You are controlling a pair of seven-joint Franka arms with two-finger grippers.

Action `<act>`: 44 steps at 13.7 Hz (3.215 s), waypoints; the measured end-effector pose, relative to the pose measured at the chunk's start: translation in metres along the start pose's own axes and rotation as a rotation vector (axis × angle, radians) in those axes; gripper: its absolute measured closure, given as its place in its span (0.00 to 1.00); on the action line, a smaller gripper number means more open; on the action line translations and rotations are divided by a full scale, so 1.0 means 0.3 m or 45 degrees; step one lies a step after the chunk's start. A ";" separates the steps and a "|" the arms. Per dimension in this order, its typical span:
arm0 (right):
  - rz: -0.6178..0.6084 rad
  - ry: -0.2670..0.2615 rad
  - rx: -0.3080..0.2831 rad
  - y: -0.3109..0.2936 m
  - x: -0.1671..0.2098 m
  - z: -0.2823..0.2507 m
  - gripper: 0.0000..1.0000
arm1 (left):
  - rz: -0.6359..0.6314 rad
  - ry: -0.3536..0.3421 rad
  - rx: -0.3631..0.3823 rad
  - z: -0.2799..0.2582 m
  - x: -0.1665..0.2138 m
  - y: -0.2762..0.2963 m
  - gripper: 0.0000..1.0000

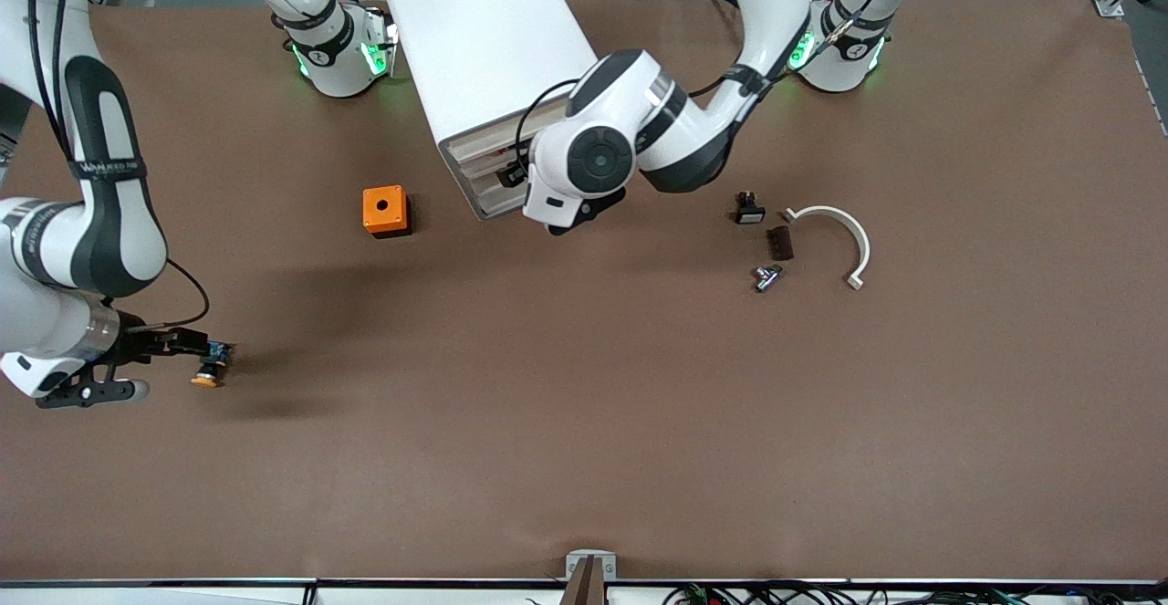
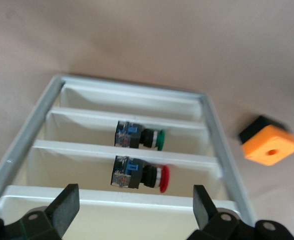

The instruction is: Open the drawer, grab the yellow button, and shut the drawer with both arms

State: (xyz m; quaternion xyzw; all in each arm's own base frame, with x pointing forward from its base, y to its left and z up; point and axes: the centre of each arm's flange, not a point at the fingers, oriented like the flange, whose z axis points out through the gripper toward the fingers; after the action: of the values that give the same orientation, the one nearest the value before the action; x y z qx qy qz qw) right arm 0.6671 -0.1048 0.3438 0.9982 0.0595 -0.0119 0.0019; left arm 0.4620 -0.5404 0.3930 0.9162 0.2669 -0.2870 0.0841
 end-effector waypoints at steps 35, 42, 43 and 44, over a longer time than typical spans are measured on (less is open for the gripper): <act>0.148 0.153 0.015 -0.279 -0.386 -0.879 0.00 | 0.774 0.704 0.138 -1.299 0.526 -1.363 0.00; 0.140 0.168 -0.017 -0.278 -0.384 -0.898 0.00 | 0.787 0.740 0.175 -1.302 0.521 -1.343 0.00; 0.140 0.171 -0.017 -0.278 -0.383 -0.901 0.00 | 0.784 0.740 0.174 -1.303 0.522 -1.346 0.00; 0.140 0.175 -0.018 -0.278 -0.383 -0.904 0.00 | 0.784 0.741 0.174 -1.303 0.523 -1.346 0.00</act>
State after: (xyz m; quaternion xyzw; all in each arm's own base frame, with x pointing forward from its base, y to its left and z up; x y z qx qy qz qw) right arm 0.5497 -0.0342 0.6176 0.9983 0.0048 0.0571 0.0054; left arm 0.5416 -0.0105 0.6241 0.9993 -0.0261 0.0049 0.0264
